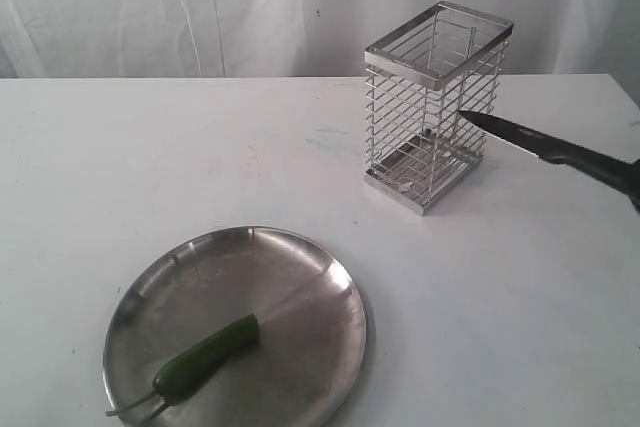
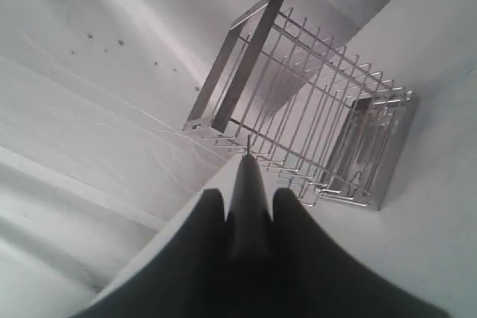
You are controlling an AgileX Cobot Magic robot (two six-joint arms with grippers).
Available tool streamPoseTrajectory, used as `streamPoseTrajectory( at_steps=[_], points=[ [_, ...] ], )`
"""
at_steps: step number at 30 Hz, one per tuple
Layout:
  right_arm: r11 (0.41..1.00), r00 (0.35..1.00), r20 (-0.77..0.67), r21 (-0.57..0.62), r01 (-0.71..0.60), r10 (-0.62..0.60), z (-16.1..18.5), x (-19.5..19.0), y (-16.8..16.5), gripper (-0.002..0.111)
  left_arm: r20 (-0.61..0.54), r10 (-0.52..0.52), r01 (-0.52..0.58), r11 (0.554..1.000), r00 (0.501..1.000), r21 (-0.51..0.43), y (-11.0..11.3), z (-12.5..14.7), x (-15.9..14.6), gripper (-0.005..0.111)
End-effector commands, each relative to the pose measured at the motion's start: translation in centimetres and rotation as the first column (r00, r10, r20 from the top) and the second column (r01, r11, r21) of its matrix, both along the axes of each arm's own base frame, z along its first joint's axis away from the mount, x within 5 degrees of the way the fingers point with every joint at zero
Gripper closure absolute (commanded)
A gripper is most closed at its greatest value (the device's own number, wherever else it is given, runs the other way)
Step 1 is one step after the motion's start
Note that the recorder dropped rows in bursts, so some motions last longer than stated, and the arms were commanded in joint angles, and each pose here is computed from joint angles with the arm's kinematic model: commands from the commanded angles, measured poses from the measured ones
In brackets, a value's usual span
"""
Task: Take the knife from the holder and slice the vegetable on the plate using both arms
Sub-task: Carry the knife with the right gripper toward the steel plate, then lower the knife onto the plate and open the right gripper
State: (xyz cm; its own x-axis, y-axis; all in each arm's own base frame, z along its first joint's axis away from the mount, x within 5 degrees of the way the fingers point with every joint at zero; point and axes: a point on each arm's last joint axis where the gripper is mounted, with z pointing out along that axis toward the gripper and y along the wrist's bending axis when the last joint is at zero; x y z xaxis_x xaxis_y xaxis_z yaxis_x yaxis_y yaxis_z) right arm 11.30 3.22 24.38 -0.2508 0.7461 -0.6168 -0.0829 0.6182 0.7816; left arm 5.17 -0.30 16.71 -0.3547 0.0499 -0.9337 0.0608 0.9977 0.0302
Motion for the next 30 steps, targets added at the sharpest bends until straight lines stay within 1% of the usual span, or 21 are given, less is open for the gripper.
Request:
streamPoseTrajectory(
  at_steps=[1, 3, 5, 9, 11, 14, 16, 22, 27, 30],
  points=[
    [0.973, 0.979, 0.097, 0.126, -0.192, 0.181, -1.6, -0.8, 1.6, 0.108, 0.004, -0.007, 0.007, 1.000, 1.000, -0.008, -0.1, -0.1, 0.0, 0.107],
    [0.951, 0.953, 0.149, 0.123, -0.283, 0.265, -1.5, -0.9, 2.4, 0.108, 0.004, -0.007, 0.007, 1.000, 1.000, -0.008, -0.1, -0.1, 0.0, 0.107],
    [0.929, 0.925, 0.199, 0.119, -0.350, 0.323, -1.3, -0.9, 3.1, 0.108, 0.004, -0.007, 0.007, 1.000, 1.000, -0.008, -0.1, -0.1, 0.0, 0.107],
    [0.906, 0.900, 0.238, 0.133, -0.403, 0.365, -1.2, -0.4, 3.8, 0.108, 0.004, -0.007, 0.007, 1.000, 1.000, -0.008, -0.1, -0.1, 0.0, 0.107],
    [0.904, 0.905, 0.200, 0.136, -0.405, 0.376, -1.8, 0.1, 4.1, 0.108, 0.004, -0.007, 0.007, 1.000, 1.000, -0.008, -0.1, -0.1, 0.0, 0.107],
    [0.902, 0.910, 0.104, 0.129, -0.412, 0.400, -3.2, 0.8, 4.6, 0.108, 0.004, -0.007, 0.007, 1.000, 1.000, -0.008, -0.1, -0.1, 0.0, 0.107],
    [0.898, 0.911, 0.056, 0.153, -0.413, 0.409, -4.0, 1.3, 4.9, 0.108, 0.004, -0.007, 0.007, 1.000, 1.000, -0.008, -0.1, -0.1, 0.0, 0.107],
    [0.886, 0.904, -0.002, 0.200, -0.418, 0.427, -5.6, 2.5, 5.6, 0.108, 0.004, -0.007, 0.007, 1.000, 1.000, -0.008, -0.1, -0.1, 0.0, 0.107],
    [0.897, 0.898, -0.130, 0.212, -0.389, 0.420, -7.9, 3.3, 5.9, 0.108, 0.004, -0.007, 0.007, 1.000, 1.000, -0.008, -0.1, -0.1, 0.0, 0.107],
    [0.890, 0.894, -0.131, 0.231, -0.392, 0.428, -8.3, 4.6, 6.5, 0.108, 0.004, -0.007, 0.007, 1.000, 1.000, -0.008, -0.1, -0.1, 0.0, 0.107]
  ],
)
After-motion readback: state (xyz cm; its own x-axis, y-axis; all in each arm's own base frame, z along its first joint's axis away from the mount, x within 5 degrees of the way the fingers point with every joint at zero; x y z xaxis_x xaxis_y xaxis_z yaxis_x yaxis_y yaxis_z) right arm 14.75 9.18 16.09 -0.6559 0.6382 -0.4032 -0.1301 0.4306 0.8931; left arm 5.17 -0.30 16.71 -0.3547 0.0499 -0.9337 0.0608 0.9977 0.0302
